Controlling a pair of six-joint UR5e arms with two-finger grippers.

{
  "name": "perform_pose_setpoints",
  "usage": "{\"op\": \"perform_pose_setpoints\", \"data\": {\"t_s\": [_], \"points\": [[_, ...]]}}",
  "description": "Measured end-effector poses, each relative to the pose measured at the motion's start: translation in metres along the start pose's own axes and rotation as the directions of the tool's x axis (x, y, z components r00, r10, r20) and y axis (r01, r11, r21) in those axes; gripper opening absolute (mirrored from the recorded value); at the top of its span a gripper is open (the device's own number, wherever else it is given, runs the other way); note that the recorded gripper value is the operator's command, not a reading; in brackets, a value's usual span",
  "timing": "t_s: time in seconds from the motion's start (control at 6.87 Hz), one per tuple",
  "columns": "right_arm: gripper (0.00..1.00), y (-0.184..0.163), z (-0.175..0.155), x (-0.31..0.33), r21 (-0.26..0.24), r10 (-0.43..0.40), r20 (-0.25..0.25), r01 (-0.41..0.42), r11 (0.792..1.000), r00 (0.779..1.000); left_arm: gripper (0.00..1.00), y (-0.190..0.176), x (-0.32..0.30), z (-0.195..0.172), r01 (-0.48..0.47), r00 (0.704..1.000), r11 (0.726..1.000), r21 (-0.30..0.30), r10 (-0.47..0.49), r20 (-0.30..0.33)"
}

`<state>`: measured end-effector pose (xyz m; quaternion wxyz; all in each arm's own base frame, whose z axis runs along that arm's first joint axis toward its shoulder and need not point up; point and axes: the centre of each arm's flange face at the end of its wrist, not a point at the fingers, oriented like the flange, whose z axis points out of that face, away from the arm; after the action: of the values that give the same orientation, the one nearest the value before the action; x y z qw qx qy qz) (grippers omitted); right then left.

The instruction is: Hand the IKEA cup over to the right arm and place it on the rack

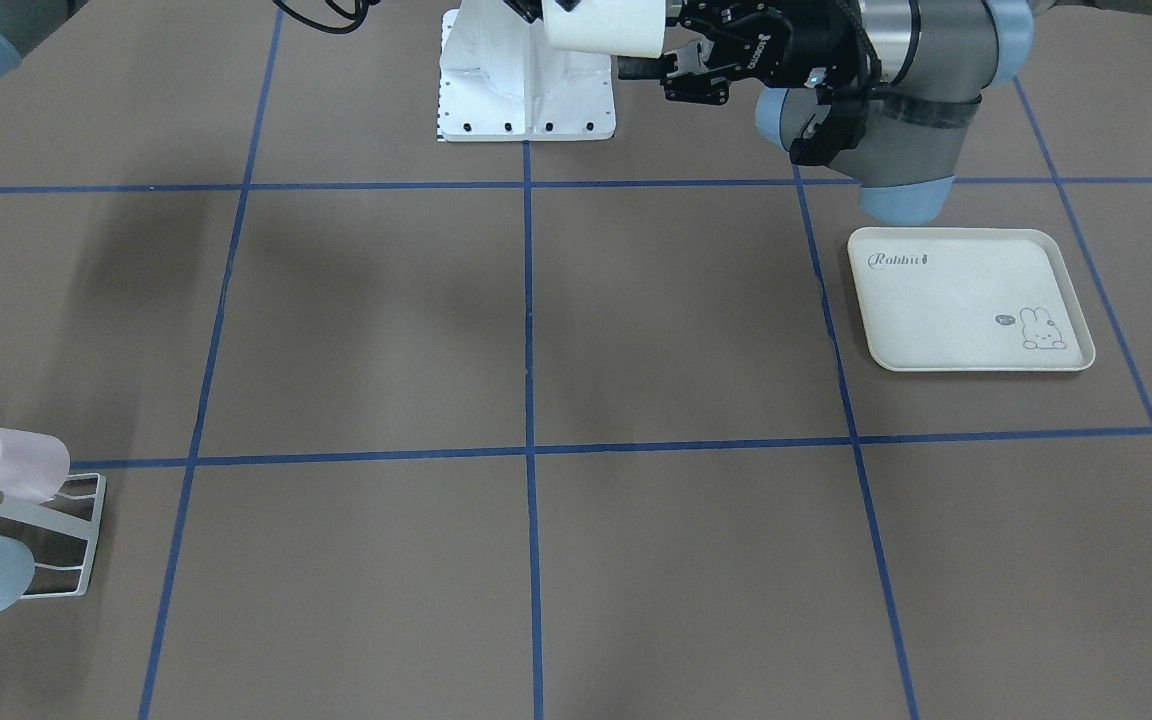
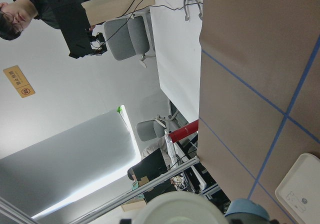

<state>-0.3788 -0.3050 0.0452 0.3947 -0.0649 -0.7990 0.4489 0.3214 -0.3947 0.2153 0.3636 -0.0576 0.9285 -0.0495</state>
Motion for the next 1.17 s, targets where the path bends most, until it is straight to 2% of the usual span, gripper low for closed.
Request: {"op": "perform_pose_setpoints", "data": {"t_s": [0.15,0.29,0.44,0.58,0.73,0.87,1.02,1.17], "points": [[0.0,-0.016,-0.002,0.008,0.042,-0.043,-0.007,0.044,0.998,0.999,0.99,-0.005,0.001,-0.005,-0.008,1.0,1.0,0.016,0.008,0.008],[0.0,-0.039,-0.004,0.017,0.099,-0.13,-0.023,0.132,0.986,0.991,0.99,-0.013,0.005,-0.011,-0.019,1.0,0.999,0.039,0.018,0.016],[0.0,-0.072,-0.007,0.021,0.172,-0.256,-0.055,0.261,0.95,0.965,0.99,-0.025,0.009,-0.018,-0.03,0.999,0.997,0.068,0.028,0.028],[0.0,-0.114,-0.01,0.019,0.246,-0.4,-0.127,0.42,0.874,0.907,0.99,-0.034,0.01,-0.025,-0.038,0.999,0.995,0.091,0.035,0.038],[0.0,-0.159,-0.013,0.012,0.289,-0.537,-0.251,0.592,0.753,0.806,0.99,-0.039,0.01,-0.028,-0.057,0.997,0.993,0.104,0.053,0.048],[0.0,-0.203,-0.017,-0.004,0.291,-0.625,-0.394,0.736,0.611,0.674,0.99,-0.042,0.01,-0.03,-0.09,0.995,0.99,0.111,0.084,0.061],[0.0,-0.245,-0.021,-0.025,0.264,-0.662,-0.515,0.835,0.482,0.545,0.99,-0.044,0.009,-0.031,-0.113,0.992,0.987,0.115,0.105,0.071],[0.0,-0.291,-0.026,-0.049,0.212,-0.667,-0.611,0.9,0.381,0.427,0.99,-0.045,0.008,-0.032,-0.133,0.989,0.984,0.118,0.124,0.081]]}}
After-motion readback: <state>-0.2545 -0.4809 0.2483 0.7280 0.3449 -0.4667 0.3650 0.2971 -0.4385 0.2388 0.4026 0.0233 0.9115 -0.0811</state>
